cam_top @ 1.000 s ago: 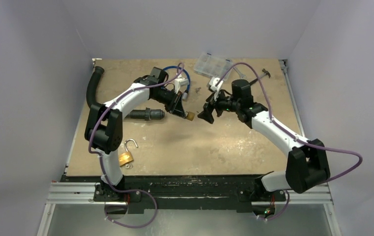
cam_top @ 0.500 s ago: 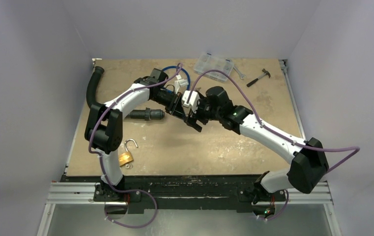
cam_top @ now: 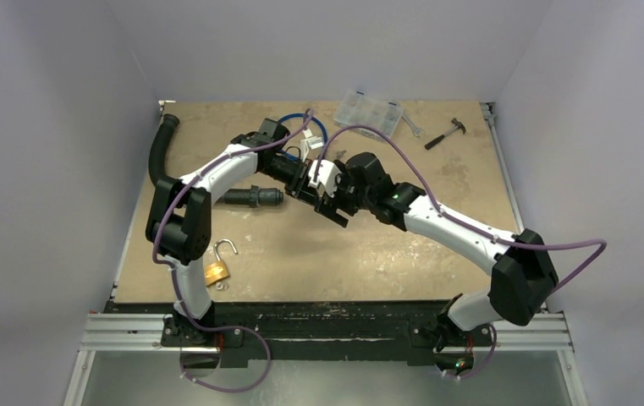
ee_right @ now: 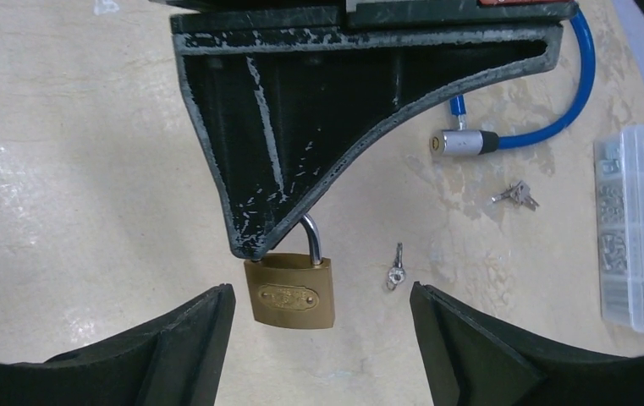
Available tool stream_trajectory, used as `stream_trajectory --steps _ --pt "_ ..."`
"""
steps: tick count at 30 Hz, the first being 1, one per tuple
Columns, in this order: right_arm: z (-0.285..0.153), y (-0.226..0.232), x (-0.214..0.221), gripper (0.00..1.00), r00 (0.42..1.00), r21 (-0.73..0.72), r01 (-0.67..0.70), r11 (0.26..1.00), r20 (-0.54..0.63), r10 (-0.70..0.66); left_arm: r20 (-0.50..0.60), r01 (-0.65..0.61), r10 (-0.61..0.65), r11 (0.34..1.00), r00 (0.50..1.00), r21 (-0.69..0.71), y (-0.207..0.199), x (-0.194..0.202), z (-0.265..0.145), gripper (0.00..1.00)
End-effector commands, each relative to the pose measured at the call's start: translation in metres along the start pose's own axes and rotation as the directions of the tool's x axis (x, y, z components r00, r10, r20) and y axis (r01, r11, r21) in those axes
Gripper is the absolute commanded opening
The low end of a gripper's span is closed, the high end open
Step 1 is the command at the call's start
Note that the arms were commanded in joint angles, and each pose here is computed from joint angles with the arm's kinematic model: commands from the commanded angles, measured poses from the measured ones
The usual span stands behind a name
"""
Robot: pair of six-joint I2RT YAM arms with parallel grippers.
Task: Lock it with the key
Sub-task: Place the lock at the center of the board.
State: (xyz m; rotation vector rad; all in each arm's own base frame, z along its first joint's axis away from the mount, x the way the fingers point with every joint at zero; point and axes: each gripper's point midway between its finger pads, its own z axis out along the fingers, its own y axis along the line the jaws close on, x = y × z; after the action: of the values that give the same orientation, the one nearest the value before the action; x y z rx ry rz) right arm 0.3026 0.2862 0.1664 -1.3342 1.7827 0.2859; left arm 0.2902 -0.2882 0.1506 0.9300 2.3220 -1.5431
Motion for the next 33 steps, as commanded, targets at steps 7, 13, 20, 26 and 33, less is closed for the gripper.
stream_trajectory --steps 7,13,20,26,33 --pt "0.008 -0.004 -0.014 0.84 0.999 0.031 0.015 0.999 0.03 -0.016 0.04 -0.051 0.049 0.996 0.998 0.066 -0.03 -0.01 -0.009 0.0" --pt "0.011 -0.003 -0.015 0.68 0.999 0.038 0.017 0.999 0.033 -0.018 0.039 -0.047 0.044 0.997 0.998 0.069 -0.029 -0.01 -0.008 0.0" --pt "0.013 -0.002 -0.013 0.42 1.0 0.035 0.016 0.999 0.025 -0.017 0.045 -0.062 0.06 0.996 0.997 0.058 -0.029 -0.011 -0.01 0.06" --pt "0.013 0.006 -0.022 0.31 0.995 0.0 -0.081 0.997 0.066 0.081 0.076 -0.085 0.085 0.996 0.993 -0.008 -0.024 -0.02 -0.025 0.44" --pt "0.032 0.018 -0.013 0.29 0.954 -0.026 -0.298 0.954 -0.018 0.298 0.264 -0.114 0.194 0.95 0.945 -0.291 0.0 -0.06 -0.102 0.91"
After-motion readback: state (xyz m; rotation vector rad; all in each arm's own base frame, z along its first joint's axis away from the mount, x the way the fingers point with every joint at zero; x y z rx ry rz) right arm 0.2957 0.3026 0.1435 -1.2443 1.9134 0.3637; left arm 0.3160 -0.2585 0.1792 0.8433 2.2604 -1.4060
